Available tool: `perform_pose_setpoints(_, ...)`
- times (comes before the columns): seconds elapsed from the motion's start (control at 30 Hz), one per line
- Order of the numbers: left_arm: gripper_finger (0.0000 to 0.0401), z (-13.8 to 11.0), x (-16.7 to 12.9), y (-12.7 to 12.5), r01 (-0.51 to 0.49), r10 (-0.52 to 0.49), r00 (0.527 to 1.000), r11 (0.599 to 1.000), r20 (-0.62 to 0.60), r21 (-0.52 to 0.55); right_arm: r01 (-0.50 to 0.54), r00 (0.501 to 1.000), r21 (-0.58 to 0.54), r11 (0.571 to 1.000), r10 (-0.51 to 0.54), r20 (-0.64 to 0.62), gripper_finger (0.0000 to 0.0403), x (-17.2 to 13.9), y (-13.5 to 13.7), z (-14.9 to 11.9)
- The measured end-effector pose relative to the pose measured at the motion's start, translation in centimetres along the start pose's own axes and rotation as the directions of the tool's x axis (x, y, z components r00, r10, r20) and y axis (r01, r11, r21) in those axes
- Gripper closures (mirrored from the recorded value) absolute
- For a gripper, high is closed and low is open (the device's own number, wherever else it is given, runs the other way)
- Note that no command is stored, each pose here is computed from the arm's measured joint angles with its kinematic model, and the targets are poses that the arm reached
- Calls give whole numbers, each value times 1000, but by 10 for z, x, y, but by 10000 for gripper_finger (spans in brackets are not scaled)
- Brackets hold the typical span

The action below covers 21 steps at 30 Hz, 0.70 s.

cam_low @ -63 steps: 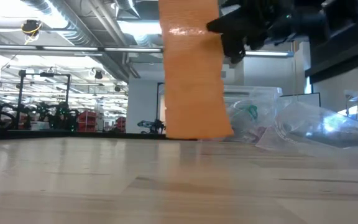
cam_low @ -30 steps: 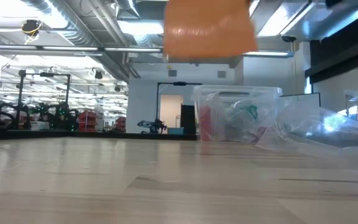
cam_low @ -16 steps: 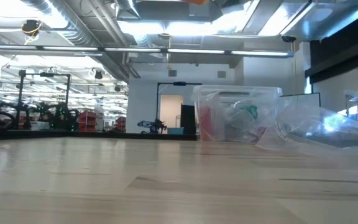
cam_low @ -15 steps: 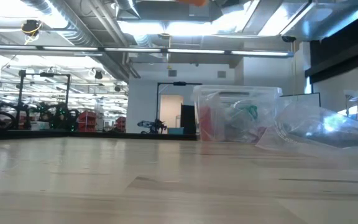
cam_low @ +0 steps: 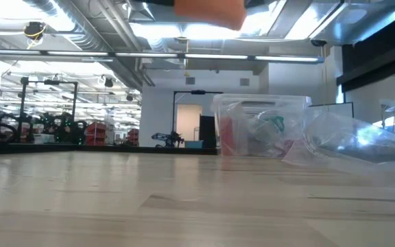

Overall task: Roll bandage
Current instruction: Roll the orange bandage

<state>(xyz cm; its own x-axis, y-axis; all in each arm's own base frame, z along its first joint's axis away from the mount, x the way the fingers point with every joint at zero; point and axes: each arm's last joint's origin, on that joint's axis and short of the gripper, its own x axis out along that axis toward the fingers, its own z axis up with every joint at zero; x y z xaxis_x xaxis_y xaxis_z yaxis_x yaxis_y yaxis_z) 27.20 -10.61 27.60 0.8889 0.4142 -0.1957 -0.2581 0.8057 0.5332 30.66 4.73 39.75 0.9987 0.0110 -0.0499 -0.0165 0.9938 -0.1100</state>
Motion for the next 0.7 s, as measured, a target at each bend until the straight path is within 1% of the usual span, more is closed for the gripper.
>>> perform_pose_setpoints(0.07, 398, 0, -1, -5, 11, -11, 1000, 1000, 7, 13, 38, 998, -5, 999, -38, -57, 397, 3, -13, -7)
perform_pose_setpoints(0.2, 397, 8, -7, -10, 56, -55, 996, 998, 73, -3, 101, 982, 3, 995, -100, -159, 391, 11, -32, -23)
perform_pose_setpoints(0.27, 398, 10, -8, -11, 76, -75, 993, 997, 96, -7, 104, 975, 14, 994, -100, -196, 379, 19, -38, -33)
perform_pose_setpoints(0.3, 398, 10, -8, -11, 82, -81, 992, 997, 101, -9, 91, 974, 26, 996, -84, -209, 369, 23, -40, -37)
perform_pose_setpoints(0.4, 398, 10, -7, -11, 103, -99, 990, 994, 103, -30, 65, 968, 98, 993, -39, -250, 323, 35, -46, -51)
perform_pose_setpoints(0.47, 397, 9, -7, -11, 108, -102, 990, 993, 101, -55, 83, 950, 133, 988, -38, -311, 283, 40, -50, -64)
perform_pose_setpoints(0.6, 398, 7, -7, -12, 124, -116, 990, 988, 84, -91, 153, 885, 213, 965, -38, -464, 201, 48, -58, -92)
perform_pose_setpoints(0.7, 398, 1, -3, -18, 143, -136, 989, 980, 56, -138, 174, 836, 238, 956, -15, -549, 147, 53, -62, -109)
